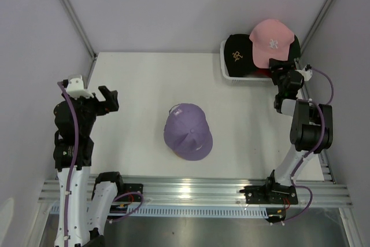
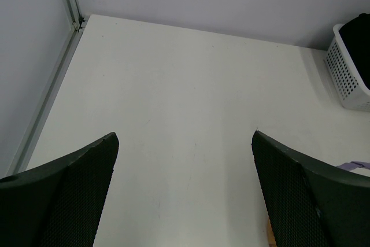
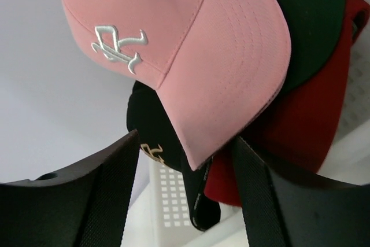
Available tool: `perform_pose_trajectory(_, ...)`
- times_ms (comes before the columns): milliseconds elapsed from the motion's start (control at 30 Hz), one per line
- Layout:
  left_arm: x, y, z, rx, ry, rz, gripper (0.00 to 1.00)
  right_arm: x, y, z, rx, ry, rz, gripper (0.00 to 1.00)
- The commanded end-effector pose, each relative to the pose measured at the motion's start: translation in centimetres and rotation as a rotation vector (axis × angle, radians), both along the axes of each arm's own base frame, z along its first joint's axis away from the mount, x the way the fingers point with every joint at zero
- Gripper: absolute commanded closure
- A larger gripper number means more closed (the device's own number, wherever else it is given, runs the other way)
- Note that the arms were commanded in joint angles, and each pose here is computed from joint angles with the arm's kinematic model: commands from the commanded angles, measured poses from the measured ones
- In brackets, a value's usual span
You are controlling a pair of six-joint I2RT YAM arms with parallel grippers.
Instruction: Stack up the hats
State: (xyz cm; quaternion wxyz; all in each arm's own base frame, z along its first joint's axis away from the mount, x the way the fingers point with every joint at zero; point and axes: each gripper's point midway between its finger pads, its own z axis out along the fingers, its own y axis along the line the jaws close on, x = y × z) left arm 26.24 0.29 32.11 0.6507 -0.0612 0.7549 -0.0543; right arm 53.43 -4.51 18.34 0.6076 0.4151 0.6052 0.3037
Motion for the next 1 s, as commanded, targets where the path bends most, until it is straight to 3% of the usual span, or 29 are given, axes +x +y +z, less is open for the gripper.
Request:
perform_pose_trajectory(0,0.2,0.6,1.0,0.019,-0.03,0.018,0.0,1.6,-1.1,3.2,0.015,-0.172,-0.04,0.32)
perform_pose_trajectory(100,0.2,0.7,0.8,0.018,-0.025,0.024,0.01,2.6,-0.7,2.9,0.043,-0.211,-0.003,0.32)
perform_pose_trajectory(233,0.2,0.8,0.9,0.021,-0.027,0.028,0.0,3.2,-0.4,3.1,0.06,-0.246,0.027,0.58)
perform_pose_trajectory(333,0.1,0.8,1.0,0.021,-0.03,0.03,0.0,2.8,-0.3,4.0,0.03,-0.262,0.031,0.86)
perform_pose_trajectory(433,0.1,0.8,1.0,0.021,-0.032,0.027,0.01,2.1,0.3,6.2,-0.002,-0.309,0.061,1.0)
perform_pose_trajectory(733,-0.2,0.5,1.4,0.014,-0.047,0.015,0.0,0.3,5.6,16.6,-0.017,-0.567,0.382,1.0)
perform_pose_trajectory(967,-0.8,0.3,2.0,0.014,-0.076,0.007,0.01,-2.2,8.9,22.3,0.035,-0.691,0.527,1.0)
